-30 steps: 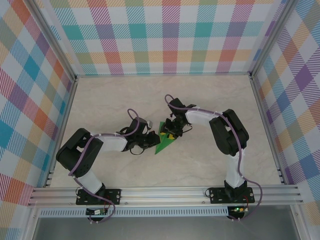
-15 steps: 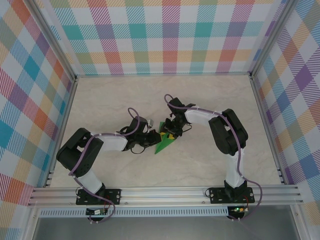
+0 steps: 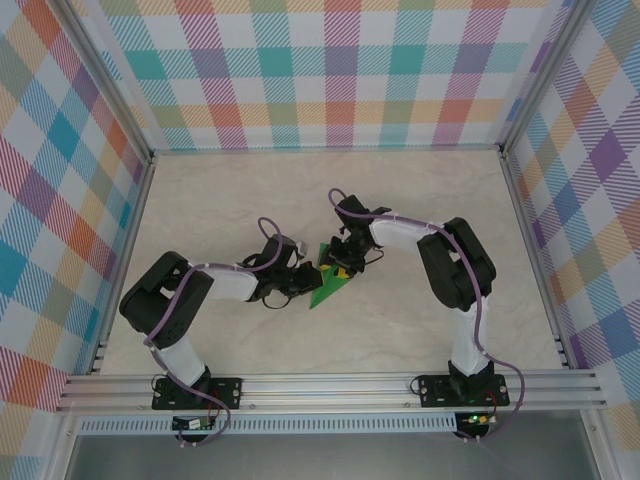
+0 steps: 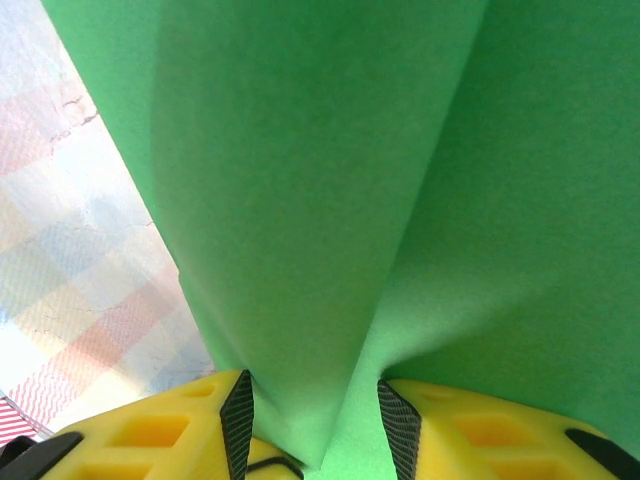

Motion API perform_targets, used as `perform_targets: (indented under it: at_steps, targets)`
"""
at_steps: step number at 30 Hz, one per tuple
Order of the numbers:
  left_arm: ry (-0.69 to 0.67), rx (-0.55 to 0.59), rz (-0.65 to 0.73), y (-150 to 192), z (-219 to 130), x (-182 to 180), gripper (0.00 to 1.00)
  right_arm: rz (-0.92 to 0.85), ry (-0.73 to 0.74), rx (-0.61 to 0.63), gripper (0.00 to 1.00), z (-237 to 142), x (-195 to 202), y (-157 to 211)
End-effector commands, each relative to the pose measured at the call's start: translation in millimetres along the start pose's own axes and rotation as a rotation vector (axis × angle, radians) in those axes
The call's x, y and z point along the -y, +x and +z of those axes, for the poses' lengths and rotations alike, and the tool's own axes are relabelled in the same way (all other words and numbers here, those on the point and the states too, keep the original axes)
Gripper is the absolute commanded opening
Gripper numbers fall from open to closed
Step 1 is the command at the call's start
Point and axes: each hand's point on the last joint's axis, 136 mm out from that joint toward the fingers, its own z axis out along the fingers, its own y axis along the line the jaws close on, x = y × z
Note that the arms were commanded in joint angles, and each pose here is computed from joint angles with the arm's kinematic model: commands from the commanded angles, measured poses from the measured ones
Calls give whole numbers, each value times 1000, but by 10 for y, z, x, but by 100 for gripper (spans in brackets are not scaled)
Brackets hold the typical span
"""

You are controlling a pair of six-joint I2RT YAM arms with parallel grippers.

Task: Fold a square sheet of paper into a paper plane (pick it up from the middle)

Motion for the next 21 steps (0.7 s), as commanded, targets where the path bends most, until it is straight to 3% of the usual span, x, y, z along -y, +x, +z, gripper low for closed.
perform_targets:
  at_steps: [1, 14, 21]
  targets:
    - [-30, -1, -21, -29, 14, -70, 8, 49, 252, -42, 43, 456, 763, 112]
    - [-82, -29, -41, 44, 64, -232, 7, 50, 251, -44, 43, 443, 754, 126]
    - [-157, -69, -53, 166, 57, -424, 5, -5, 147, 4, 43, 106, 351, 76]
